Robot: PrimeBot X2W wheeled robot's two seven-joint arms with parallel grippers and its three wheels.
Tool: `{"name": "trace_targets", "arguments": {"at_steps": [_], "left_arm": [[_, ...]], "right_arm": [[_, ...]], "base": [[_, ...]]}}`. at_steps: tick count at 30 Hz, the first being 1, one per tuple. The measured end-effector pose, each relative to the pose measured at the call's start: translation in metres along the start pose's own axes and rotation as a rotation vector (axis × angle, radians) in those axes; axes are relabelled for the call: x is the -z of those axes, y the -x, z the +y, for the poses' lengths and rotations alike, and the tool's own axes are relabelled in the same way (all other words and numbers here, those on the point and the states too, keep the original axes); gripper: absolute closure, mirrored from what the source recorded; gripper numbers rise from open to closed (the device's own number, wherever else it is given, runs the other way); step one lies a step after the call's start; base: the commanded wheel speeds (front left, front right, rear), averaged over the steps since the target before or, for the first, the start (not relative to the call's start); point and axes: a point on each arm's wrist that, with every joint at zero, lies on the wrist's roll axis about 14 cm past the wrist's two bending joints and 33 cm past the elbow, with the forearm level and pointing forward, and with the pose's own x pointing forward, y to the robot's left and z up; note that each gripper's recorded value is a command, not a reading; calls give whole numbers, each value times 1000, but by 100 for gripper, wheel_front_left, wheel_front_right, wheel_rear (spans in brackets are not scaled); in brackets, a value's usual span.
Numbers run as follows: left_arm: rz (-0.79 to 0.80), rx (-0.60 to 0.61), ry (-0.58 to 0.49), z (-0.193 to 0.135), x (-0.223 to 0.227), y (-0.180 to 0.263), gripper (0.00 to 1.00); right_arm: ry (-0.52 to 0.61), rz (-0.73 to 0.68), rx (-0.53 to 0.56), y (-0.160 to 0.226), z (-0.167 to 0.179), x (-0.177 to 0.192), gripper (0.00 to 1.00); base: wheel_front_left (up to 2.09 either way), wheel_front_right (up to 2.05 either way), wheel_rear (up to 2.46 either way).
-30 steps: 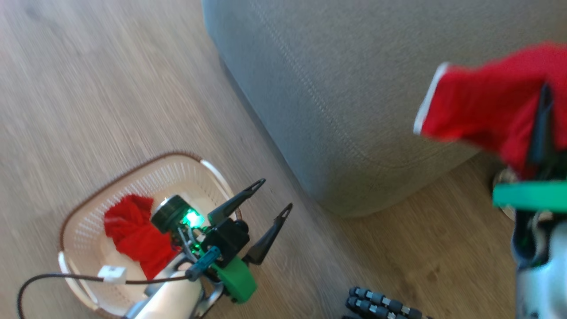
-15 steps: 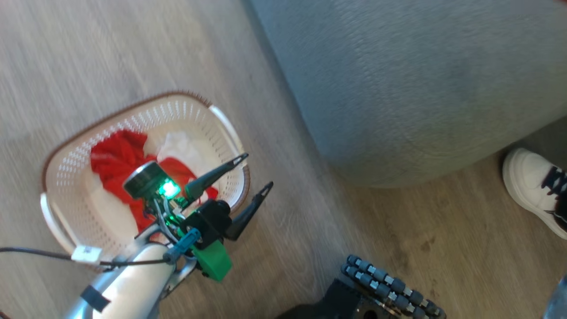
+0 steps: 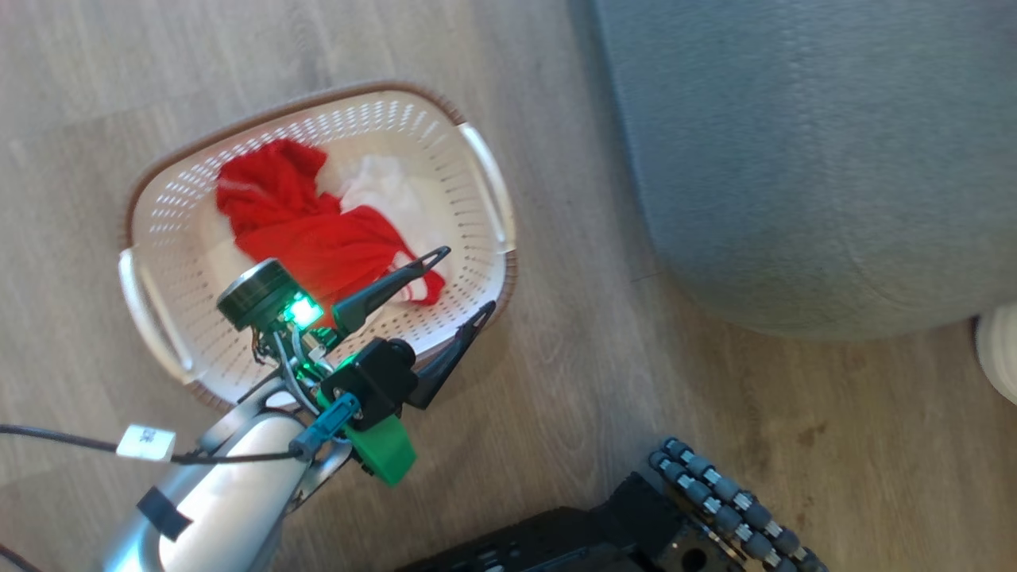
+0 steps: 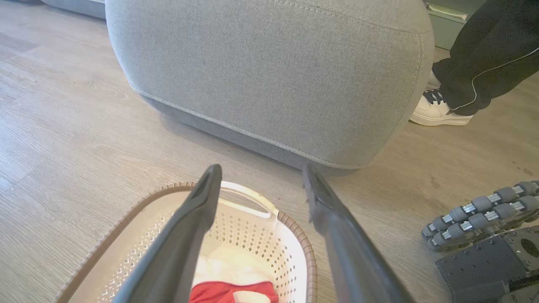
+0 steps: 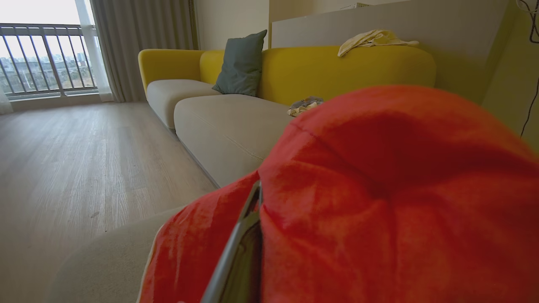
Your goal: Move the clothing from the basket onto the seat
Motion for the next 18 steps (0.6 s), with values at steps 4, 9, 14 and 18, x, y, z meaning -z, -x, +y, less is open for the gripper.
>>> {"name": "trace_targets", "arguments": {"at_steps": [4,9,14,18], "left_arm": [[15,-40,9,9,5,8,0],[30,-84,16,19,12,16,0],[33,-102,14,27,14,17,0],[29,-118,9,33,13,17,0]], "right_arm": [[45,82,6,-10,0,28,100],[87,303,-8,7,8,99,100],[103,378,-5,9,9,121,100],[92,397,-12,5,19,127,90]], "base": [[0,0,0],[0,0,0],[0,0,0],[0,0,0]]}}
